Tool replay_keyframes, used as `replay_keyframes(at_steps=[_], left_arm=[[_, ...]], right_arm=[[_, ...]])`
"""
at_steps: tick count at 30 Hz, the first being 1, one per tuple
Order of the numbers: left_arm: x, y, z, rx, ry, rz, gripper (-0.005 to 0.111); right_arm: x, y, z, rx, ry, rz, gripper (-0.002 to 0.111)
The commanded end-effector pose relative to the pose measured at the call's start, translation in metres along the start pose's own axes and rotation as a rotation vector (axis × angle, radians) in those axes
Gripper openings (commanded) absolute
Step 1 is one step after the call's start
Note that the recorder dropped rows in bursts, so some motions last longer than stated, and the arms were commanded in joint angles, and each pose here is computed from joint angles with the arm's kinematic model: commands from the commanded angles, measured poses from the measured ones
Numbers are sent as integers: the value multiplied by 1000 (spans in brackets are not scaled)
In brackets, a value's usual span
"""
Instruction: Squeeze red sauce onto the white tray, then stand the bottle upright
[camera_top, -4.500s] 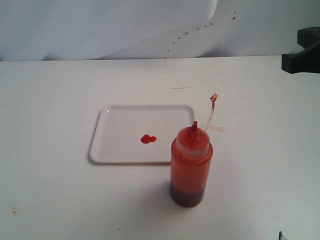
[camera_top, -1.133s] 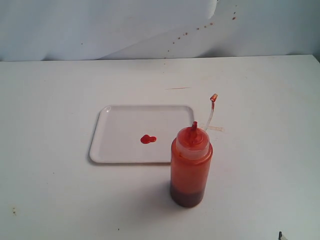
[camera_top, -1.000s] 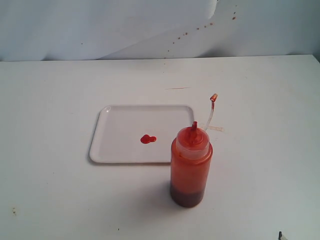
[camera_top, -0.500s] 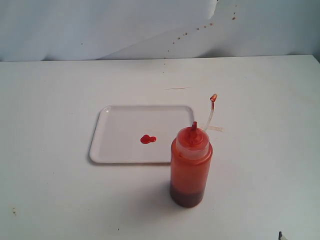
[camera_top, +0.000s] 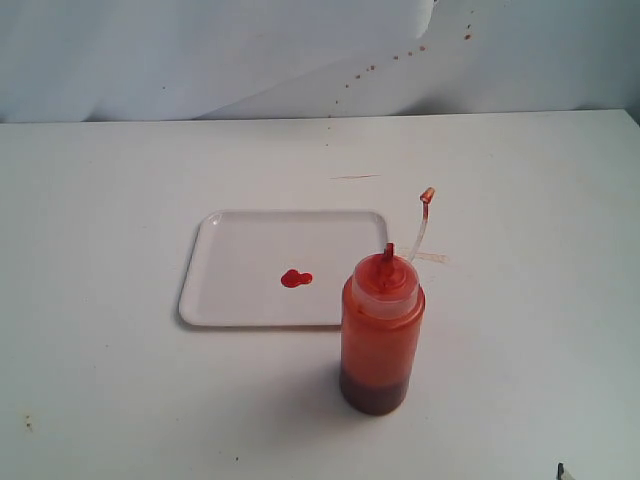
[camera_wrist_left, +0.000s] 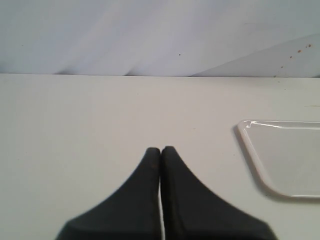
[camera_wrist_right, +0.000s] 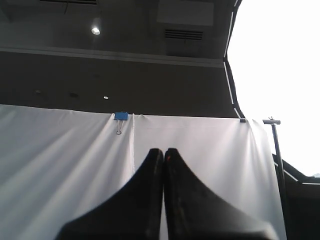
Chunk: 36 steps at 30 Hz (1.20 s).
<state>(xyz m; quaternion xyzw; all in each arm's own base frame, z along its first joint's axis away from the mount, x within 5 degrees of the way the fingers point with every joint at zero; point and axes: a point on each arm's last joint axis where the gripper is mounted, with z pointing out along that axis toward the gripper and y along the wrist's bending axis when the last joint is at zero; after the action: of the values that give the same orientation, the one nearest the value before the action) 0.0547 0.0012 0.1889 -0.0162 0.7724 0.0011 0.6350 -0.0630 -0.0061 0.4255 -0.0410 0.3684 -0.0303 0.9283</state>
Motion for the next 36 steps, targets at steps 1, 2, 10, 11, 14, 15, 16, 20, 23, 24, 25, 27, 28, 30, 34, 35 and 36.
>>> replay_keyframes(at_steps=[1, 2, 10, 11, 14, 15, 16, 20, 23, 24, 25, 27, 28, 30, 34, 35, 36], left_arm=[[1, 0, 0, 3, 1, -15, 0], [1, 0, 0, 3, 1, -15, 0], [1, 0, 0, 3, 1, -15, 0], [1, 0, 0, 3, 1, -15, 0], [1, 0, 0, 3, 1, -15, 0], [1, 0, 0, 3, 1, -15, 0], [1, 0, 0, 3, 1, -15, 0], [1, 0, 0, 3, 1, -15, 0], [1, 0, 0, 3, 1, -15, 0], [1, 0, 0, 3, 1, -15, 0], [1, 0, 0, 3, 1, -15, 0], [1, 0, 0, 3, 1, -15, 0], [1, 0, 0, 3, 1, -15, 0], [1, 0, 0, 3, 1, -15, 0], [1, 0, 0, 3, 1, -15, 0], [1, 0, 0, 3, 1, -15, 0], [1, 0, 0, 3, 1, -15, 0]], right_arm=[[-3, 0, -1, 7, -8, -1, 0], [-2, -1, -1, 14, -4, 1, 0], [50, -8, -8, 143, 396, 120, 0], [57, -4, -8, 95, 429, 53, 0], [71, 5, -8, 0, 441, -12, 0], [74, 7, -9, -14, 441, -30, 0], [79, 8, -9, -24, 452, -42, 0], [95, 10, -13, -34, 504, -51, 0], [101, 11, -14, -36, 517, -46, 0], [101, 11, -14, -36, 520, -46, 0], [102, 11, -14, -36, 526, -46, 0], [102, 11, -14, -36, 526, -46, 0], [102, 11, -14, -36, 526, -46, 0], [102, 11, -14, -36, 526, -46, 0], [102, 11, -14, -36, 526, -46, 0], [102, 11, -14, -36, 526, -46, 0], [102, 11, -14, -36, 526, -46, 0]])
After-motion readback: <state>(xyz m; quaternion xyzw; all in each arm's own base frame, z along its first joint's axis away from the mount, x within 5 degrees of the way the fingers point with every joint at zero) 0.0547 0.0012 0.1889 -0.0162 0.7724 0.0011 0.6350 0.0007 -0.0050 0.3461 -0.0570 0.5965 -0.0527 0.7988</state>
